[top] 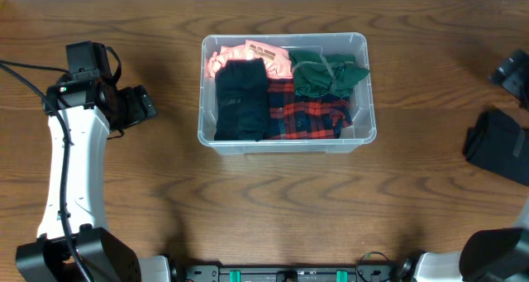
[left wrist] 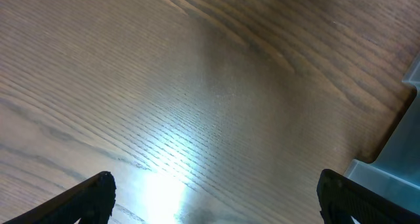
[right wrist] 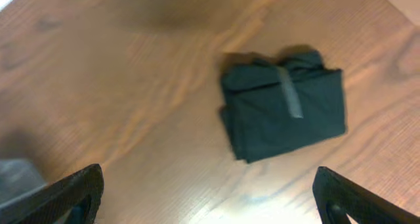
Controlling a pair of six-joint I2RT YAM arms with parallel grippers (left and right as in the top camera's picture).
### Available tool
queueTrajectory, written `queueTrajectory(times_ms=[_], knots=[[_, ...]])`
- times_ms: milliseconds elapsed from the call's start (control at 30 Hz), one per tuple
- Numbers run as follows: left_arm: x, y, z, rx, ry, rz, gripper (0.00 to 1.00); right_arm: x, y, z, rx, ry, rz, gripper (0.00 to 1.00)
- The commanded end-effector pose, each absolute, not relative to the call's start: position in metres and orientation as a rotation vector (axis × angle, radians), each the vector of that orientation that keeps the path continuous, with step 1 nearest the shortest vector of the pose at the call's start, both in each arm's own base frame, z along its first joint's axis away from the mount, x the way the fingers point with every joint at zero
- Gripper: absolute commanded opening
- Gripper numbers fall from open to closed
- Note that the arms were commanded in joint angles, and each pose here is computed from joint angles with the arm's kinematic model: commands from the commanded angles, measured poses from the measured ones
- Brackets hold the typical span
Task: Pack container
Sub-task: 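Release and withdraw the right gripper to the far right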
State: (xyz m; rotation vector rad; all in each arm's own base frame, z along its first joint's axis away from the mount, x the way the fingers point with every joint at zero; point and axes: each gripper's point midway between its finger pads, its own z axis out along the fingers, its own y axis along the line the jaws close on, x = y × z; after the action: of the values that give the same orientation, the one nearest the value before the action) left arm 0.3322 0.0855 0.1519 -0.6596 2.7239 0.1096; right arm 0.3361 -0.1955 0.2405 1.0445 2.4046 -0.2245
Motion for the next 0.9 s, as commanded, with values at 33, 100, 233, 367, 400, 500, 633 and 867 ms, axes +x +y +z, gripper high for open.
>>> queueTrajectory(times_ms=[33,100,233,367,400,500,633,867], knots=[[0.332,0.087,0.150,-0.683,2.724,0.114,0.98,0.322,-0.228,0.206,0.936,2.477,-0.269,0.97],[0.332,0.087,0.150,-0.683,2.724,0.114,0.98,0.311,-0.246,0.187,0.958,2.480,-0.297,0.95],[0.332,0.087,0.150,-0.683,2.724,0.114,0.98,0.279,-0.269,0.151,1.096,2.477,-0.313,0.95],[0.332,0.087,0.150,-0.683,2.724,0.114,0.98,0.255,-0.285,0.126,1.198,2.450,-0.303,0.96],[0.332,0.087,0.150,-0.683,2.724,0.114,0.98,0.250,-0.292,0.121,1.212,2.431,-0.312,0.98],[0.332,0.087,0.150,-0.683,2.724,0.114,0.98,0.247,-0.306,0.110,1.149,2.397,-0.295,0.98],[0.332,0.087,0.150,-0.683,2.724,0.114,0.98,0.248,-0.316,0.098,1.099,2.324,-0.178,0.98],[0.332,0.087,0.150,-0.683,2.724,0.114,0.98,0.261,-0.321,0.067,1.068,2.295,-0.003,0.97]])
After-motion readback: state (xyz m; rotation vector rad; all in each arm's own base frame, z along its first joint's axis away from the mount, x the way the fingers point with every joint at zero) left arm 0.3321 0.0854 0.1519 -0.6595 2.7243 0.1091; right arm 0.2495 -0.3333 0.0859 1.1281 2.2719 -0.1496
